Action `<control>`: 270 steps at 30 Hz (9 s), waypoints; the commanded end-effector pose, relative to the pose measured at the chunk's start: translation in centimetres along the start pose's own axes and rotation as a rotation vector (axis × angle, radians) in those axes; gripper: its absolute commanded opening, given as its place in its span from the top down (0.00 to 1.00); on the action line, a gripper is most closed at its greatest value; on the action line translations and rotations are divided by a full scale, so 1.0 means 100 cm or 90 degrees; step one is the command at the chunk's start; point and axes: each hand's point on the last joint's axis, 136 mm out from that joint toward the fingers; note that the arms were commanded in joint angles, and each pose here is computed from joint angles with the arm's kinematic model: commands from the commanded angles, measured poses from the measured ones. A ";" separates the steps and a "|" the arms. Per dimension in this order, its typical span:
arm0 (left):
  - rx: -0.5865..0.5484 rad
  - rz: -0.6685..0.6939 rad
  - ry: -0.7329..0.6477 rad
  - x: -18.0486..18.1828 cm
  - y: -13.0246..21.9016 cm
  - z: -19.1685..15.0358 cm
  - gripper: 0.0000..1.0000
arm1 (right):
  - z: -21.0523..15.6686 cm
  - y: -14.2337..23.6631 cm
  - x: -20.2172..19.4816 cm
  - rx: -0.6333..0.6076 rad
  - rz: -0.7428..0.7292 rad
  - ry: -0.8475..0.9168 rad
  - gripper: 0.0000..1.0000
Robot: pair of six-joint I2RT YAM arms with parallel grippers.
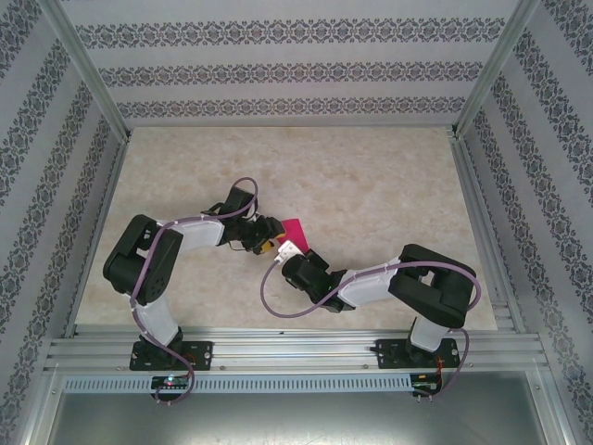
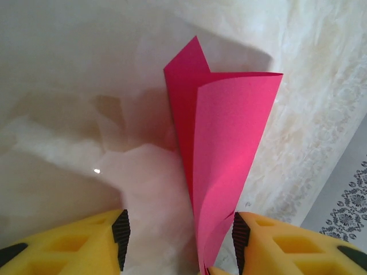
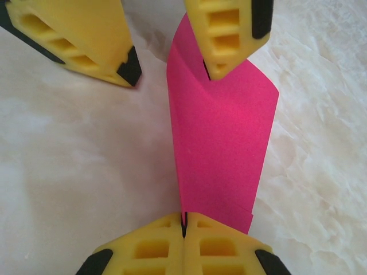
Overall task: Fold a paper plane with a square sheet of paper (pick it up from the middle)
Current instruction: Fold the wing for the fifth time at the center of the table.
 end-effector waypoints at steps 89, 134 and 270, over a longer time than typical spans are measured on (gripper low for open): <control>-0.025 0.062 -0.052 -0.011 0.035 0.009 0.73 | 0.004 0.003 0.003 0.001 0.070 -0.091 1.00; -0.047 0.031 -0.032 -0.017 0.039 0.019 0.35 | -0.002 -0.006 0.003 0.133 0.322 -0.467 1.00; -0.055 0.031 -0.129 -0.019 0.068 -0.007 0.64 | -0.008 -0.015 0.024 0.290 0.454 -0.671 1.00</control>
Point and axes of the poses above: each hand's point on the last joint's axis, 136 mm out from that joint toward the fingers, its own y axis back along the fingers, its own x axis along the line the jaws close on, z = x × y, and after that the axes turned 13 degrees about -y, right-handed
